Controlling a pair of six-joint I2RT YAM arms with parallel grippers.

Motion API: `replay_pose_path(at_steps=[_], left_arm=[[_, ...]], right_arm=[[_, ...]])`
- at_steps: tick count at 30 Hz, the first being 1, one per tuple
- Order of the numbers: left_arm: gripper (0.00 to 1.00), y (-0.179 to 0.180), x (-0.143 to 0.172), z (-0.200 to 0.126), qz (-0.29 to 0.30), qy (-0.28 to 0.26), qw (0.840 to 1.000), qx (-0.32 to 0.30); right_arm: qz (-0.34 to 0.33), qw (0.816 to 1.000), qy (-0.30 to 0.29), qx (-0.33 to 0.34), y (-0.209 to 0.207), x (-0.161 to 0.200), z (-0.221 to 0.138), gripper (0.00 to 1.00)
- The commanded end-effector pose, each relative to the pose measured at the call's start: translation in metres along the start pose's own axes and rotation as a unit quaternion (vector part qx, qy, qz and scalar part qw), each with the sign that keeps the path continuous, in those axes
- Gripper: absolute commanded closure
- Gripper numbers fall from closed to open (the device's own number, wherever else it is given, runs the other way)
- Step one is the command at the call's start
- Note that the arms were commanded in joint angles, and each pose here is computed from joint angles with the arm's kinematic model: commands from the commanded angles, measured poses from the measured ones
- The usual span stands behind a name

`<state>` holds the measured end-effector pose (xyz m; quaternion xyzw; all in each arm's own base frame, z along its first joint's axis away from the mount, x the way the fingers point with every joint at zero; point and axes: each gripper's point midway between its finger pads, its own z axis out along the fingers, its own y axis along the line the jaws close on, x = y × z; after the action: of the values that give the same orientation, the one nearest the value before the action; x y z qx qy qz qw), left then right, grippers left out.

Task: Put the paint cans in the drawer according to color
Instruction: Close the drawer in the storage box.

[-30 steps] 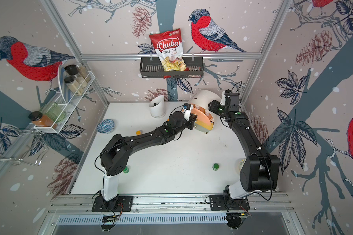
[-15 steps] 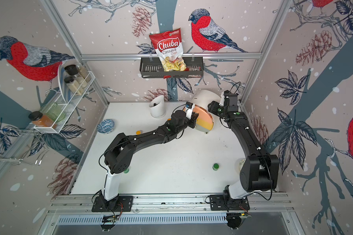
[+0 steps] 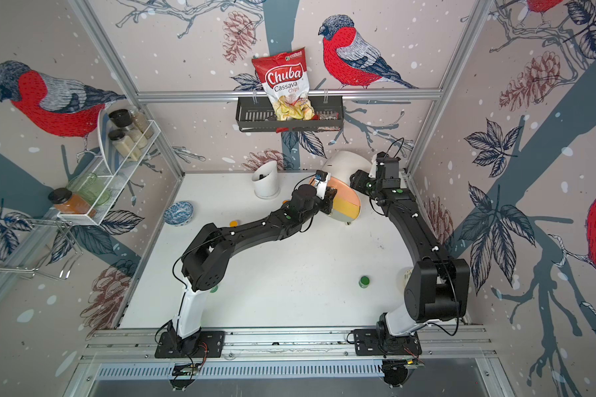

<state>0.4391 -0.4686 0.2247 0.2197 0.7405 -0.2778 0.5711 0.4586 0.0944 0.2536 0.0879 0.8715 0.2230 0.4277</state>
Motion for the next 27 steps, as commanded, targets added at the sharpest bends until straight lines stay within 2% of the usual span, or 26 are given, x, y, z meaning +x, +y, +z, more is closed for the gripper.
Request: replay_pose_path(at_steps=[1, 12, 21, 27], left_arm=[[0.72, -0.002, 0.002, 0.002, 0.000, 0.002, 1.000, 0.009], [0.58, -0.007, -0.020, -0.014, 0.003, -0.016, 1.000, 0.010], [0.49, -0.006, -0.050, -0.048, 0.005, -0.041, 0.999, 0.006], [0.45, 0.000, -0.047, -0.068, 0.002, -0.043, 0.999, -0.004]], right_arm=[[0.000, 0.999, 0.043, 0.003, -0.002, 0.023, 0.005, 0.41], [-0.014, 0.999, 0.030, 0.018, 0.000, 0.006, -0.006, 0.41], [-0.019, 0.999, -0.002, 0.026, 0.008, -0.014, -0.038, 0.40], [-0.007, 1.000, -0.021, 0.018, 0.012, -0.008, -0.066, 0.38]])
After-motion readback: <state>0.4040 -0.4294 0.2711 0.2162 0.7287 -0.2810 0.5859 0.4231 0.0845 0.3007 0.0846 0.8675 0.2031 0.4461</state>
